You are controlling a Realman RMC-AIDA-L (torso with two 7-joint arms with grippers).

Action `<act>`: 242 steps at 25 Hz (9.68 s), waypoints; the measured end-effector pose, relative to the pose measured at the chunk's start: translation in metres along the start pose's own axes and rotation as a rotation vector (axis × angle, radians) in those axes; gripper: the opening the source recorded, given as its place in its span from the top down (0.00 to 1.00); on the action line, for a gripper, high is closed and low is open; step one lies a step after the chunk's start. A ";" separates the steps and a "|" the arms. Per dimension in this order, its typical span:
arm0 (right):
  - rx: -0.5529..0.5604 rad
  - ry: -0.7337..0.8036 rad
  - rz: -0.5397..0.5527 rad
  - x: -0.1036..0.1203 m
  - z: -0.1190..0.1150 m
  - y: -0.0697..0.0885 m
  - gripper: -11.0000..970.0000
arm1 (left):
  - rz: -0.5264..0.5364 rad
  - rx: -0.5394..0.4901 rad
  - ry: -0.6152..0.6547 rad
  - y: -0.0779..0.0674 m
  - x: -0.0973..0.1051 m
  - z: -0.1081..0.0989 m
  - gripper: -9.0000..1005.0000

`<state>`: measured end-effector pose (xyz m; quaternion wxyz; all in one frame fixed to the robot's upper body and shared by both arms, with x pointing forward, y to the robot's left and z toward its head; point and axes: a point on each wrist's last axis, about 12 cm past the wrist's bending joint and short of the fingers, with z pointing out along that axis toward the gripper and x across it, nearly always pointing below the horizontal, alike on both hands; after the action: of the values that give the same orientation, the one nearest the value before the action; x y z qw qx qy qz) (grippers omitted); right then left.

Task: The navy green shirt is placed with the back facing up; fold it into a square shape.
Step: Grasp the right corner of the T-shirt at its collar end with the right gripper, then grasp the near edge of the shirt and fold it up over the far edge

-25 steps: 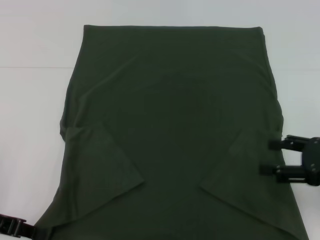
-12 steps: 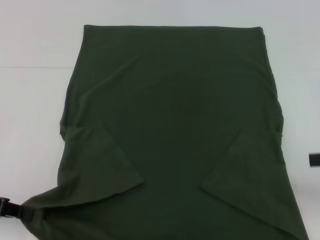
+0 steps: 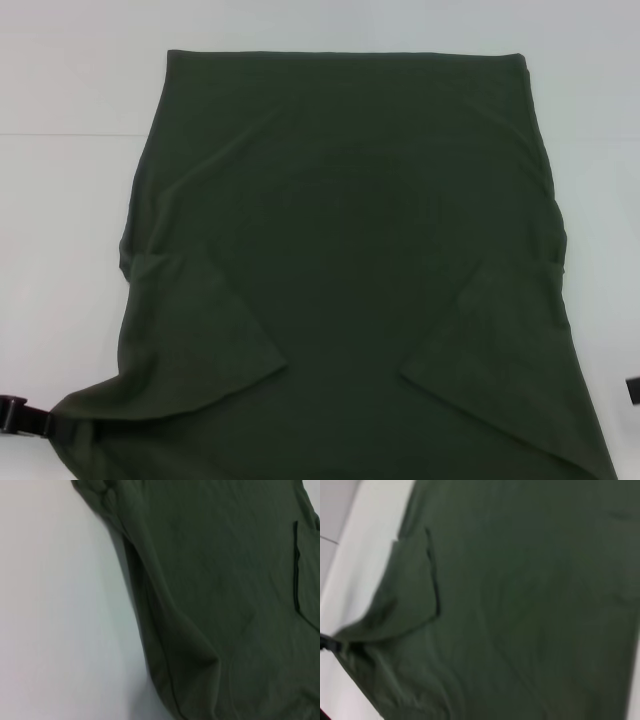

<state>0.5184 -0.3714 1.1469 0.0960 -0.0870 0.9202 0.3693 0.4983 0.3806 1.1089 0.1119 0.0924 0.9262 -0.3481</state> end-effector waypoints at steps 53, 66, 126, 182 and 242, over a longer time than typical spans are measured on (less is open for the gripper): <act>0.054 0.202 -0.011 0.023 0.059 -0.016 0.09 | 0.047 0.000 -0.046 -0.003 -0.010 0.003 0.96; 0.058 0.206 -0.010 0.023 0.061 -0.017 0.09 | 0.052 0.001 -0.051 -0.003 -0.013 0.003 0.96; 0.045 0.258 -0.068 -0.005 0.090 0.008 0.73 | 0.069 0.005 -0.053 -0.006 -0.019 0.005 0.96; -0.239 -0.497 0.075 -0.013 0.044 -0.030 0.91 | -0.065 0.299 -0.609 -0.006 -0.061 0.015 0.96; -0.092 -0.958 0.113 -0.050 0.088 -0.033 0.86 | -0.015 0.063 -1.012 -0.026 -0.113 0.091 0.96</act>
<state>0.5844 -0.3290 1.0747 0.4847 0.1387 0.7586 0.4128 0.6129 0.2908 1.0890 0.5413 -0.0909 0.7456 -0.3778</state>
